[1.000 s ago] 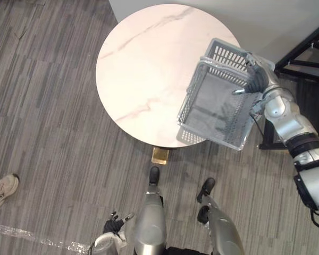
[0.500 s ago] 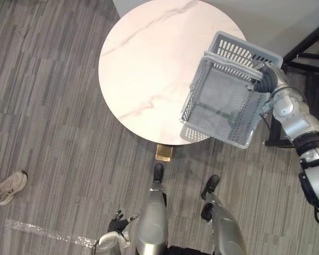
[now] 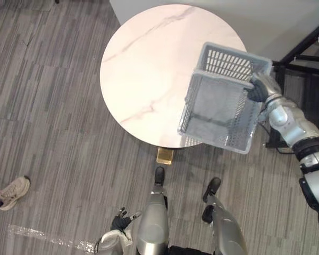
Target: Pick vegetable in the basket
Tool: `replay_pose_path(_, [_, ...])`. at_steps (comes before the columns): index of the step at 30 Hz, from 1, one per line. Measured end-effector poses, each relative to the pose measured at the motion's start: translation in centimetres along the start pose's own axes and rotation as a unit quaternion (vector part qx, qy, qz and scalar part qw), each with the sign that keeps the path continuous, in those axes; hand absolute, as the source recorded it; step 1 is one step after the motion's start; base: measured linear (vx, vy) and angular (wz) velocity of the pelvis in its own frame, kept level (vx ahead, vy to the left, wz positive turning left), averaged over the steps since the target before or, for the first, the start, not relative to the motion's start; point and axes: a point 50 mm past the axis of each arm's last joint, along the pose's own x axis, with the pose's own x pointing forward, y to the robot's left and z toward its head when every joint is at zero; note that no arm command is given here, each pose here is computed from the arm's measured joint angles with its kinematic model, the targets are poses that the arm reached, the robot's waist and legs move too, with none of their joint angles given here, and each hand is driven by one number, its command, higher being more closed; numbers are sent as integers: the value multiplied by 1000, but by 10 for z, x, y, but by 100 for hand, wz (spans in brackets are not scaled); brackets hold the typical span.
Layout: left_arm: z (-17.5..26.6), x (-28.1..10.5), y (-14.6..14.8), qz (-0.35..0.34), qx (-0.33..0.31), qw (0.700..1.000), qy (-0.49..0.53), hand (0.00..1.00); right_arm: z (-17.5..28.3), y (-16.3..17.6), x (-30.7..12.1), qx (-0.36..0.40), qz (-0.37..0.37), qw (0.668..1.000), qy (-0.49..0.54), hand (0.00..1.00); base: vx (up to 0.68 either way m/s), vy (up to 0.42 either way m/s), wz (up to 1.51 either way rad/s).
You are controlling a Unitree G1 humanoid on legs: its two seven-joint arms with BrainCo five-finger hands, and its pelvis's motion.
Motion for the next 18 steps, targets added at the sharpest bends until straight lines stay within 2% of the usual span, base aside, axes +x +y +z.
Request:
replay_pose_path(8, [-5, -2, 10, 29, -21, 999, 2, 0, 38, 4, -14, 3, -12, 992, -123, 100, 39, 2, -13])
replay_pose_path(13, [-32, -12, 30, 70, -10, 997, 42, 0, 60, 31, -45, 34, 30, 980, -193, 100, 74, -7, -14])
replay_pose_path(18, [-43, -17, 32, 69, 20, 996, 58, 0, 61, 43, -74, 45, 89, 969, -224, 100, 12, 1, -11])
